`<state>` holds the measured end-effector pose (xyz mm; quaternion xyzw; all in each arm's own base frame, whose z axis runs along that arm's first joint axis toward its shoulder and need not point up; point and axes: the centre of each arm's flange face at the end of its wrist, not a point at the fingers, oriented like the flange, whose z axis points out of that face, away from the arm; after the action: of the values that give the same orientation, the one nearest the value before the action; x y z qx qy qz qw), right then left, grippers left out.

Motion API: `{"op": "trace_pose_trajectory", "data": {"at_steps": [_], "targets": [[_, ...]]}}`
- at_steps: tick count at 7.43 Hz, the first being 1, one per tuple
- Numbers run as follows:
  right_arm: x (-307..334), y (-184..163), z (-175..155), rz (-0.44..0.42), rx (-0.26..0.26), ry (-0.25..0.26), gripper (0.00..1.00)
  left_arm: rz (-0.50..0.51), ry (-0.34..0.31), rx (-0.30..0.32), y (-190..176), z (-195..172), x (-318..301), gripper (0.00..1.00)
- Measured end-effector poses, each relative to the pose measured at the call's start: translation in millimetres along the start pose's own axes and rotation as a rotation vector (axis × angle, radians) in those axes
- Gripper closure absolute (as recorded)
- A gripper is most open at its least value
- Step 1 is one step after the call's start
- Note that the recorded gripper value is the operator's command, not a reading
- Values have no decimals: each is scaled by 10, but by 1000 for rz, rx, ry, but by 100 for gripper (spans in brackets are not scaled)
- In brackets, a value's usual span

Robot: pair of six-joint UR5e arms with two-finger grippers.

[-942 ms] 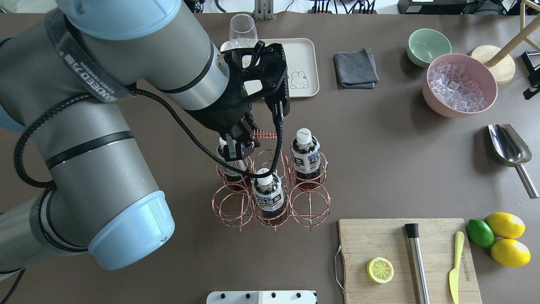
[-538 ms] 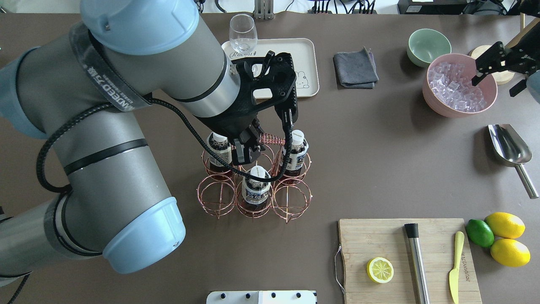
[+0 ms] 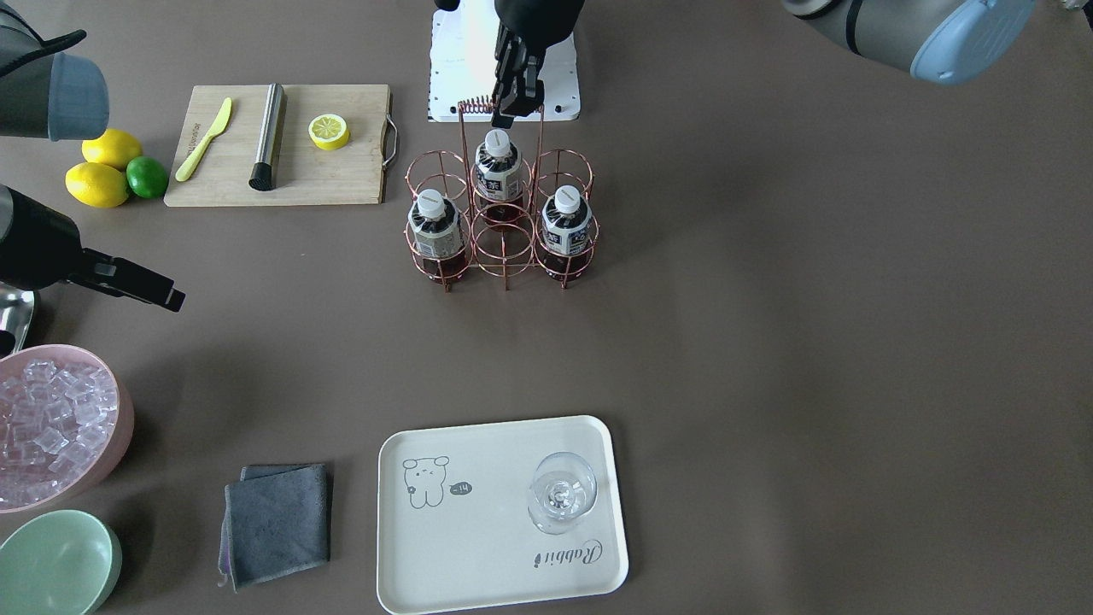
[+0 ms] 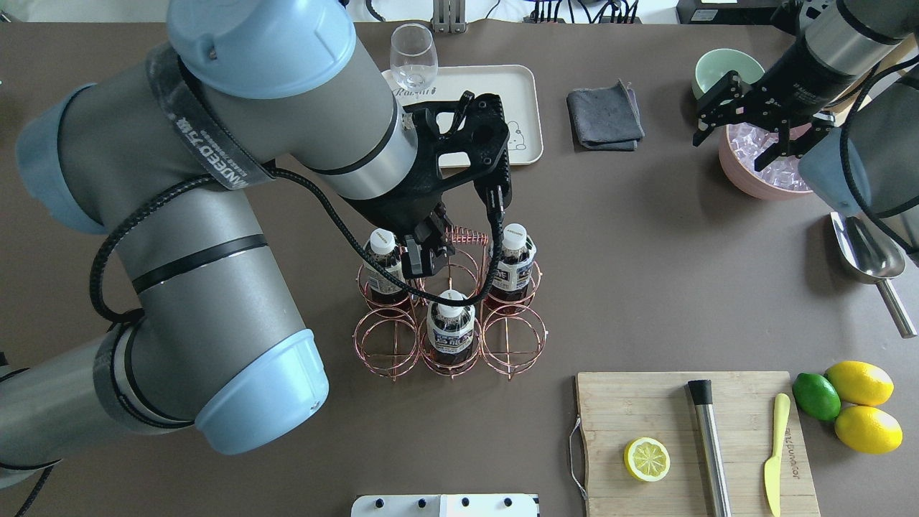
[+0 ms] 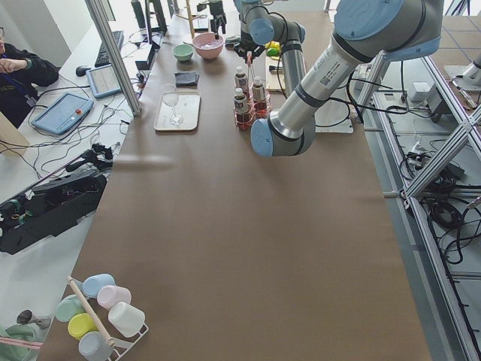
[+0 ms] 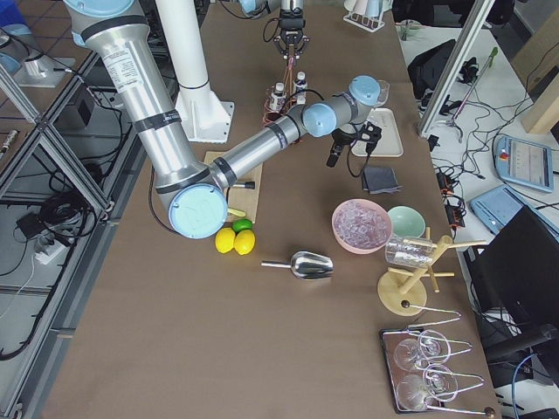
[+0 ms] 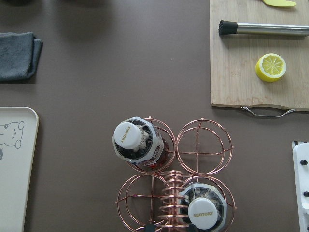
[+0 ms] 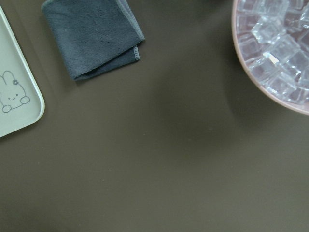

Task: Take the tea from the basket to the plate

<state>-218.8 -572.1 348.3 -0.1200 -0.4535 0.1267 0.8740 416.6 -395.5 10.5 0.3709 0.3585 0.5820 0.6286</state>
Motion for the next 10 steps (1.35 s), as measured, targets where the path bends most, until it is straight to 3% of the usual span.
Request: {"op": "trace_pose_trajectory", "data": {"at_steps": [1,4,7,10], "targets": [[-185,114,87,3,-8,-23,2,0,0,0,-3,16,-10,100],[-956,559,262,89,-115,-74,5,-2,-5,1,9,7,-39,100],[-1795,970,439,147,-183,-76,10,-2,-12,7,22,-44,-50,100],[-2104,1235,645,146,-221,-59,15,-3,-16,3,46,-44,-77,100]]}}
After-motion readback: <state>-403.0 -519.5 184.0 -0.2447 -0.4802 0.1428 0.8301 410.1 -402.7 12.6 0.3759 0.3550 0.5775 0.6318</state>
